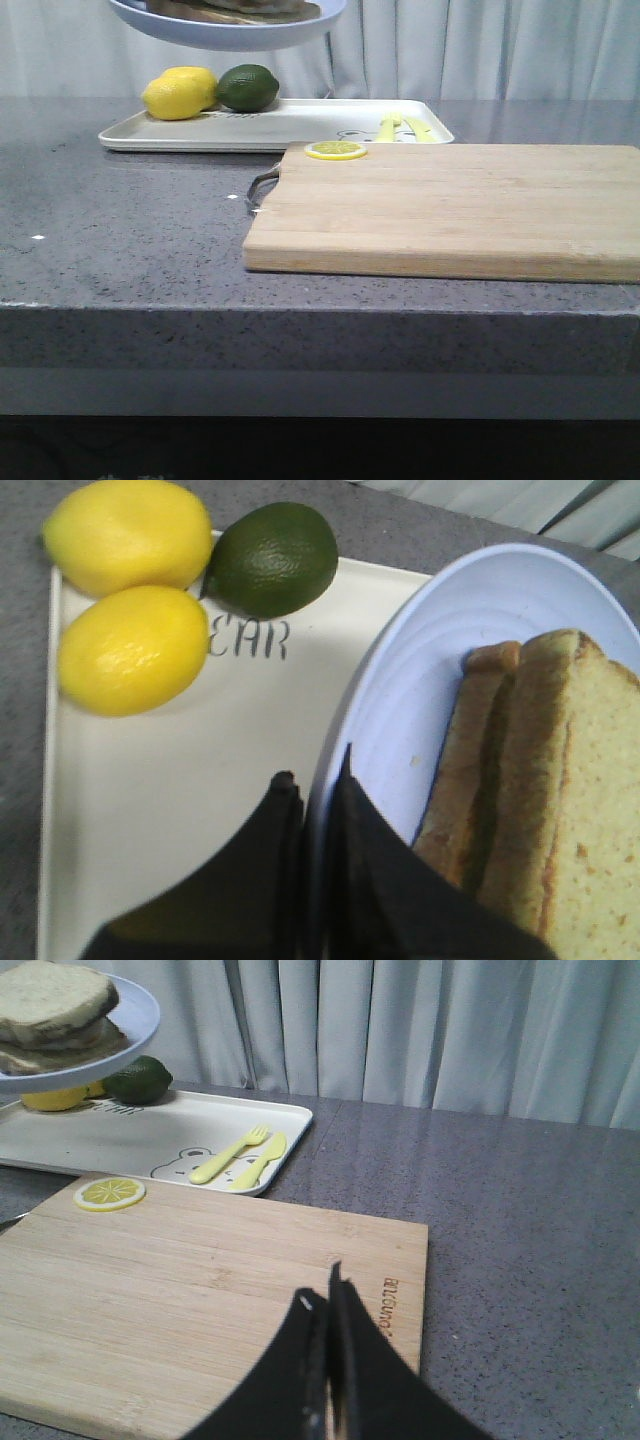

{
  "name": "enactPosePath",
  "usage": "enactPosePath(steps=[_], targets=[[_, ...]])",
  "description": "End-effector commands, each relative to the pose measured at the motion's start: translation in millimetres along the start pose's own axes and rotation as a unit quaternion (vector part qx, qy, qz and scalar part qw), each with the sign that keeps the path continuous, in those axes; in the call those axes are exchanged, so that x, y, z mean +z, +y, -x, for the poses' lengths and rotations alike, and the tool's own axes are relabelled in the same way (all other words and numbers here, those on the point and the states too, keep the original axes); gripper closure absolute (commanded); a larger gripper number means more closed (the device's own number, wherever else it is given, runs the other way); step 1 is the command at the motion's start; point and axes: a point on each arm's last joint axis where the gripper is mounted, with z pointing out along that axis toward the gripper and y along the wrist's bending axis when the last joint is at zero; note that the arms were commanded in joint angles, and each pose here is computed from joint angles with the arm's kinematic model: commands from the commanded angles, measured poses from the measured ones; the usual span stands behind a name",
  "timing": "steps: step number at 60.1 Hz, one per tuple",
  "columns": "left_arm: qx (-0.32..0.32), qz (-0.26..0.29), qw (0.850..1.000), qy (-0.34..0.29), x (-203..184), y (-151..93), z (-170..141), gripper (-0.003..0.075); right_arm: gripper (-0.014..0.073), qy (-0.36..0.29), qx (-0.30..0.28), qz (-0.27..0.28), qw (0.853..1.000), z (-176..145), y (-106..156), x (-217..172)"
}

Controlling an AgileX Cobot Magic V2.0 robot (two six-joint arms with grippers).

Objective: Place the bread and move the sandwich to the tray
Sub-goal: 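Carry the plate with the left gripper and lower it onto the white tray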

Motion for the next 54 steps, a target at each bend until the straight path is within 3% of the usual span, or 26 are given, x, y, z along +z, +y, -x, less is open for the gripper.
enactPosePath(steps=[1, 24, 40, 47, 54], targets=[[-0.009, -0.059, 0.996, -0.06, -13.5, -32.0, 24.3, 0.0738, 0.0672, -0.045, -0.004, -0.02, 0.999, 14.8, -3.3, -1.4], [-0.035, -0.069, 0.996, -0.053, 56.9, 1.5, 14.1, 0.0737, 0.0672, -0.044, -0.003, -0.02, 0.999, 14.0, -3.3, -1.2], [-0.044, -0.058, 0.996, -0.049, 73.2, 13.4, 7.5, 0.0731, 0.0672, -0.042, -0.003, -0.02, 0.999, 13.5, -3.3, -1.0], [-0.038, -0.057, 0.996, -0.048, 75.6, 14.0, 6.5, 0.065, 0.0672, -0.042, -0.003, -0.02, 0.999, 13.5, -3.3, -1.0], [-0.033, -0.056, 0.996, -0.056, 74.0, 14.5, 8.3, 0.0474, 0.0672, -0.042, -0.003, -0.02, 0.999, 13.5, -3.3, -1.0]])
